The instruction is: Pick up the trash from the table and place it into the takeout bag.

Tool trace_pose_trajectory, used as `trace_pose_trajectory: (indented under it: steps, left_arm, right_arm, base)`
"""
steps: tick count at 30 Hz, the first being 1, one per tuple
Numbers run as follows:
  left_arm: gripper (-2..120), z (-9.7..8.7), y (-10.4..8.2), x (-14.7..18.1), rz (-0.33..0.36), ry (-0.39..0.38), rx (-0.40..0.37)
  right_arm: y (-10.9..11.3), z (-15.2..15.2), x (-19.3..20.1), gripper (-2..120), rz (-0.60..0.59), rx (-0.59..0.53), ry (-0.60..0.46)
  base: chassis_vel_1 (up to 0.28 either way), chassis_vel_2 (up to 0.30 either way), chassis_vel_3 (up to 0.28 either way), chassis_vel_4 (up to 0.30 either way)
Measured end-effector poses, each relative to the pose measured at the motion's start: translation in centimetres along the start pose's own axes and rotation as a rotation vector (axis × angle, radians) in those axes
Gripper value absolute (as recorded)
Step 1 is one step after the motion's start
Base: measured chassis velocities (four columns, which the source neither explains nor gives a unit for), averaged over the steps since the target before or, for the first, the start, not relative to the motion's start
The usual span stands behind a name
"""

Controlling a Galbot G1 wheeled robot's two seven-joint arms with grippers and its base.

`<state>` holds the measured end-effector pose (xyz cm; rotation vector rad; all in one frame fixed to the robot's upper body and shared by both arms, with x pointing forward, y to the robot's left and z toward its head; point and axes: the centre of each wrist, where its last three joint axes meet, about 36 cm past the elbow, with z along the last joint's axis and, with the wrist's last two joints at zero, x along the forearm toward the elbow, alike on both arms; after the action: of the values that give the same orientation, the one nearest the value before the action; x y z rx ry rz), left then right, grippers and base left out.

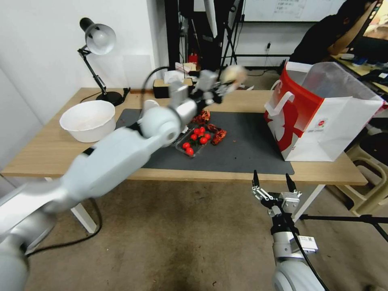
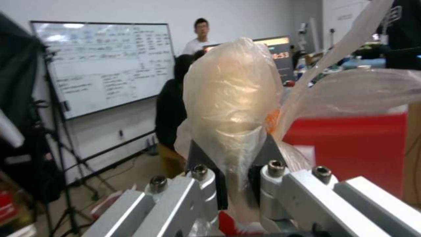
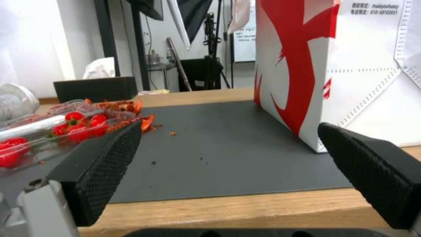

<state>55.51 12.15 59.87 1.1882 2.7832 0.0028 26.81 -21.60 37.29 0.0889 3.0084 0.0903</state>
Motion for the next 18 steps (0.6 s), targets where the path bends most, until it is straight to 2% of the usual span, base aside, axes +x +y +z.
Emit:
trace_pose_trajectory:
  steps: [2, 3, 6, 7, 9, 10, 13, 14, 16, 18]
  left_arm:
    - [6, -1.1, -1.5, -4.1, 0.054, 0.004, -0.017]
    - [6, -1.1, -1.5, -4.1, 0.054, 0.004, -0.017]
    - [6, -2.8, -4.8, -9.8, 0.13, -0.013, -0.017]
    - [6, -2.8, -4.8, -9.8, 0.13, -0.013, -0.017]
    - [6, -3.4, -6.9, -12.3, 0.172, -0.021, -0.009]
    - [6, -3.4, -6.9, -12.3, 0.172, -0.021, -0.009]
    - [6, -3.7, -9.7, -15.7, 0.215, -0.028, 0.003]
    - [6, -3.7, -9.7, -15.7, 0.215, -0.028, 0.003]
    - [6, -3.5, -11.5, -18.2, 0.228, -0.02, 0.02]
    - [6, -3.3, -12.1, -19.0, 0.231, -0.014, 0.024]
  right_arm:
    - [0.0, 0.1, -0.3, 100, 0.003, 0.002, -0.001]
    - [0.0, 0.1, -0.3, 100, 0.003, 0.002, -0.001]
    - [0.0, 0.3, -0.6, 100, 0.008, 0.002, 0.001]
    - [0.0, 0.3, -0.6, 100, 0.008, 0.002, 0.001]
    - [-0.1, 0.4, -0.6, 100, 0.009, 0.003, 0.002]
    - [-0.1, 0.4, -0.6, 100, 0.009, 0.003, 0.002]
    - [-0.1, 0.5, -0.7, 100, 0.012, 0.003, 0.001]
    - [-0.1, 0.5, -0.7, 100, 0.012, 0.003, 0.001]
    - [-0.1, 0.5, -0.7, 100, 0.014, 0.003, 0.001]
    - [-0.1, 0.5, -0.7, 100, 0.015, 0.003, 0.002]
  base:
    - [0.0, 0.0, 0.0, 0.0]
    - [0.0, 0.0, 0.0, 0.0]
    - [0.0, 0.0, 0.0, 0.0]
    - [0.0, 0.0, 0.0, 0.0]
    - [0.0, 0.0, 0.0, 0.0]
    - [0.0, 0.0, 0.0, 0.0]
    - [0.0, 0.0, 0.0, 0.0]
    - [0.0, 0.0, 0.0, 0.0]
    - [0.0, 0.0, 0.0, 0.0]
    - [0.0, 0.0, 0.0, 0.0]
